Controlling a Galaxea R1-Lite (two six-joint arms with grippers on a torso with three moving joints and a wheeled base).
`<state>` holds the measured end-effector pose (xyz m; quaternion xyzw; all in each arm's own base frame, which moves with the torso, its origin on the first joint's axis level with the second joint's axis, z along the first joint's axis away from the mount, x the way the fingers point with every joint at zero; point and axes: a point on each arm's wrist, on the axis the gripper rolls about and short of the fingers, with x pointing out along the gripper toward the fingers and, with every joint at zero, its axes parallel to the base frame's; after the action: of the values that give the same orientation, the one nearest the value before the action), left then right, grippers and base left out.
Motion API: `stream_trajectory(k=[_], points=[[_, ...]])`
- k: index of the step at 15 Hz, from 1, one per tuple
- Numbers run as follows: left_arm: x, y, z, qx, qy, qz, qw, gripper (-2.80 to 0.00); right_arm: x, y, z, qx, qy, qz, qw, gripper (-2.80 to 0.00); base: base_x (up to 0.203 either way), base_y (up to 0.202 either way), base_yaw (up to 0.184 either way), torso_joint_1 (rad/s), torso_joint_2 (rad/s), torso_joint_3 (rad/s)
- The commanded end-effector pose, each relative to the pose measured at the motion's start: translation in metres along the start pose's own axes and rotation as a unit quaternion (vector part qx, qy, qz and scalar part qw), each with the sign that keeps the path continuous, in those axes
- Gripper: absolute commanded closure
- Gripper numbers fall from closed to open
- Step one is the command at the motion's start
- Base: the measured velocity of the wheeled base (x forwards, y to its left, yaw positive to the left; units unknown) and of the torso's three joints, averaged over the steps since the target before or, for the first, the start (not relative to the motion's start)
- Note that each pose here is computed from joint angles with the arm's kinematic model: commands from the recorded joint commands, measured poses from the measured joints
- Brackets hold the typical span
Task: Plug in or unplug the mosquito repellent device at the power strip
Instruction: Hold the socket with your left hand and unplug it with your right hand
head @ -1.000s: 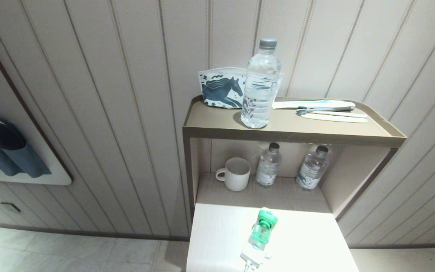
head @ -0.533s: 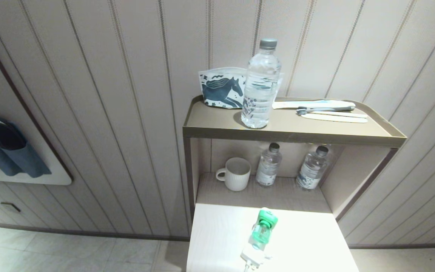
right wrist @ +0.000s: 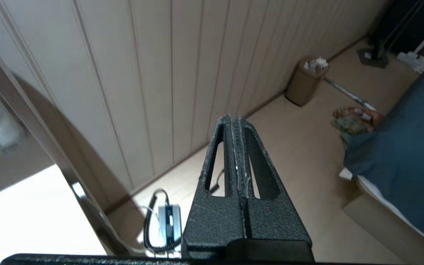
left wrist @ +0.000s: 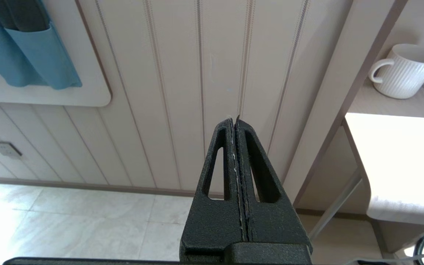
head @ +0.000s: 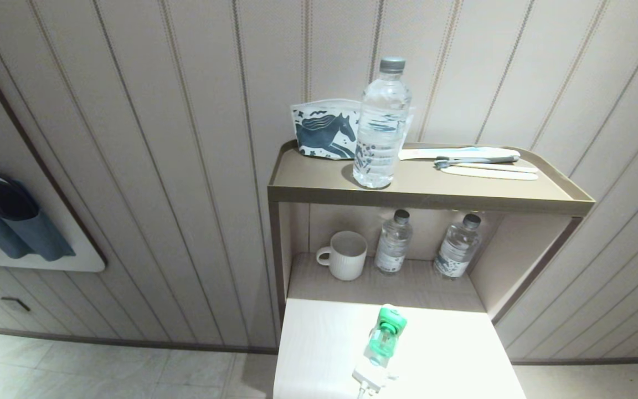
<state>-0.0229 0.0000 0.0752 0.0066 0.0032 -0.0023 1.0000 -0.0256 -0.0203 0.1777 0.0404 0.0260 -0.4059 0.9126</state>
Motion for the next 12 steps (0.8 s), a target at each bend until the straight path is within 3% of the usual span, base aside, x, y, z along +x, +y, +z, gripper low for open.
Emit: stream_trajectory(k=[1,4,6,8,9,10,12], points=[[0.000,0.000,0.000,0.000,0.000,0.000,1.0000,0.00,0.000,-0.002,-0.019,0.000,0.005,-0.007,1.000,0.00,0.000,0.000,0.000,0.000,0.00,0.000],[0.000,0.000,0.000,0.000,0.000,0.000,1.0000,0.00,0.003,0.002,-0.042,0.007,0.001,-0.065,0.998,0.00,0.000,0.000,0.000,0.000,0.00,0.000],[0.000,0.000,0.000,0.000,0.000,0.000,1.0000,0.00,0.007,0.003,-0.064,0.005,0.000,-0.042,0.999,0.00,0.000,0.000,0.000,0.000,0.00,0.000],[0.000,0.000,0.000,0.000,0.000,0.000,1.0000,0.00,0.004,0.000,-0.081,0.020,-0.013,0.025,0.999,0.00,0.000,0.000,0.000,0.000,0.00,0.000],[0.000,0.000,0.000,0.000,0.000,0.000,1.0000,0.00,0.000,-0.002,-0.084,0.035,-0.031,0.089,0.995,0.00,0.000,0.000,0.000,0.000,0.00,0.000],[0.000,0.000,0.000,0.000,0.000,0.000,1.0000,0.00,-0.004,-0.002,-0.086,0.031,-0.040,0.167,0.985,0.00,0.000,0.000,0.000,0.000,0.00,0.000],[0.000,0.000,0.000,0.000,0.000,0.000,1.0000,0.00,-0.005,0.002,-0.089,0.004,-0.036,0.255,0.966,0.00,0.000,0.000,0.000,0.000,0.00,0.000]])
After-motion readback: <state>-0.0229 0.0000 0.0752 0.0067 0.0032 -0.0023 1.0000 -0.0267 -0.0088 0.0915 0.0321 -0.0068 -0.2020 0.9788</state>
